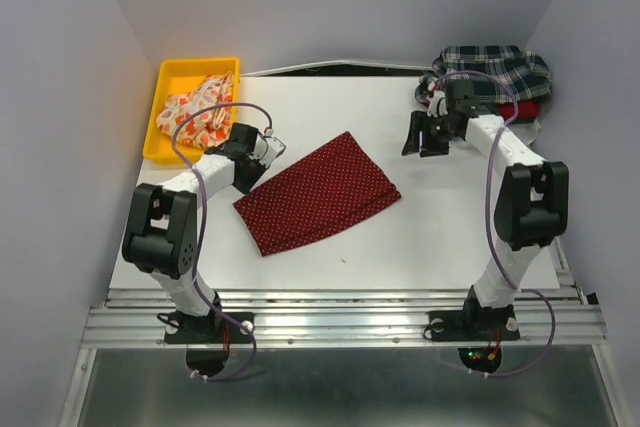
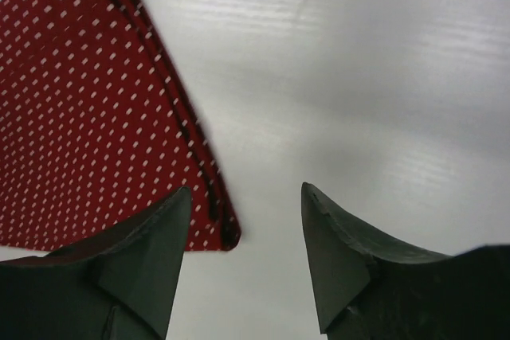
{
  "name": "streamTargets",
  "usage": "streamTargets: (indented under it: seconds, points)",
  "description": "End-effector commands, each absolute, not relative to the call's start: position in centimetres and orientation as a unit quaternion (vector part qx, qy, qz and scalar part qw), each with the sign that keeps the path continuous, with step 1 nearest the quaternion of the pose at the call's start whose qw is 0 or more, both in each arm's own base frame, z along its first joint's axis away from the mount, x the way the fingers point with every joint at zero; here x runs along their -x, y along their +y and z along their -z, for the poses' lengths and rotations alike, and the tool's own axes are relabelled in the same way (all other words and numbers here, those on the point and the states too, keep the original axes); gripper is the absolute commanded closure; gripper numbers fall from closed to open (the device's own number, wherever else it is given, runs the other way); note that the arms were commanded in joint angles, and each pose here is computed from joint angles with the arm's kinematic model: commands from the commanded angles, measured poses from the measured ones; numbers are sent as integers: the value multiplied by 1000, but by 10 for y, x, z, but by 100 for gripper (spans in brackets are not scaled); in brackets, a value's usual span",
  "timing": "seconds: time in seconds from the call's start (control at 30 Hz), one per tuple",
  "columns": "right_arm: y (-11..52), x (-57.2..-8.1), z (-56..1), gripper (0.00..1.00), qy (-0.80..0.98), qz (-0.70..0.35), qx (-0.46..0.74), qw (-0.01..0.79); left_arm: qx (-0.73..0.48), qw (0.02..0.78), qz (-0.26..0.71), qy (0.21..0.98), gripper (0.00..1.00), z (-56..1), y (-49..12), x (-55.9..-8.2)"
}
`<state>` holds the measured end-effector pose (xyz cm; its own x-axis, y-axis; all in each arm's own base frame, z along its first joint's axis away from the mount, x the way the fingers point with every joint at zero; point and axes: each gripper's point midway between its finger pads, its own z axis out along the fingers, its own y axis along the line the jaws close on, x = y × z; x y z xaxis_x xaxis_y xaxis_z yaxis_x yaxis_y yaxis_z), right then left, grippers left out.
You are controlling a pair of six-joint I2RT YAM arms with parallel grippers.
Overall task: Fold and stack the skirts
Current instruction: Fold the skirt
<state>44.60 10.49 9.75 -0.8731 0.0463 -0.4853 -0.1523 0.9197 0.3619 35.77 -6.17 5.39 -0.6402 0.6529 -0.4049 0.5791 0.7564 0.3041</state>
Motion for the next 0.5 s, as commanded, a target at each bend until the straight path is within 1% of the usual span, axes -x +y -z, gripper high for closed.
streamTargets:
  seconds: [0.0,0.07,0.17,0.23,0.27,0.33,0.37,0.4,0.47]
  points:
    - [120,-374,-107,37,951,-253,22,176,-389,252,-35,885,70,-58,-75,-368]
    - [130,-348,-97,38,949,-287,15,130,-401,226,-18,888,71,-46,-76,-357]
    - [135,-334,-87,37,946,-306,14,106,-418,197,6,887,78,-31,-79,-339]
    - [138,-325,-72,36,946,-317,13,72,-427,175,17,887,80,-21,-78,-323]
    - [142,-322,-71,34,942,-331,12,59,-431,173,17,885,82,-21,-77,-318]
    - [145,-320,-61,31,939,-341,5,37,-435,162,24,885,82,-16,-76,-305]
    - [148,-320,-59,27,936,-351,4,33,-438,159,28,885,83,-18,-76,-298]
    - [149,-320,-58,27,934,-355,2,31,-448,152,46,880,85,-17,-83,-288]
    - [152,-319,-53,24,932,-363,-3,19,-459,153,54,873,87,-22,-90,-279]
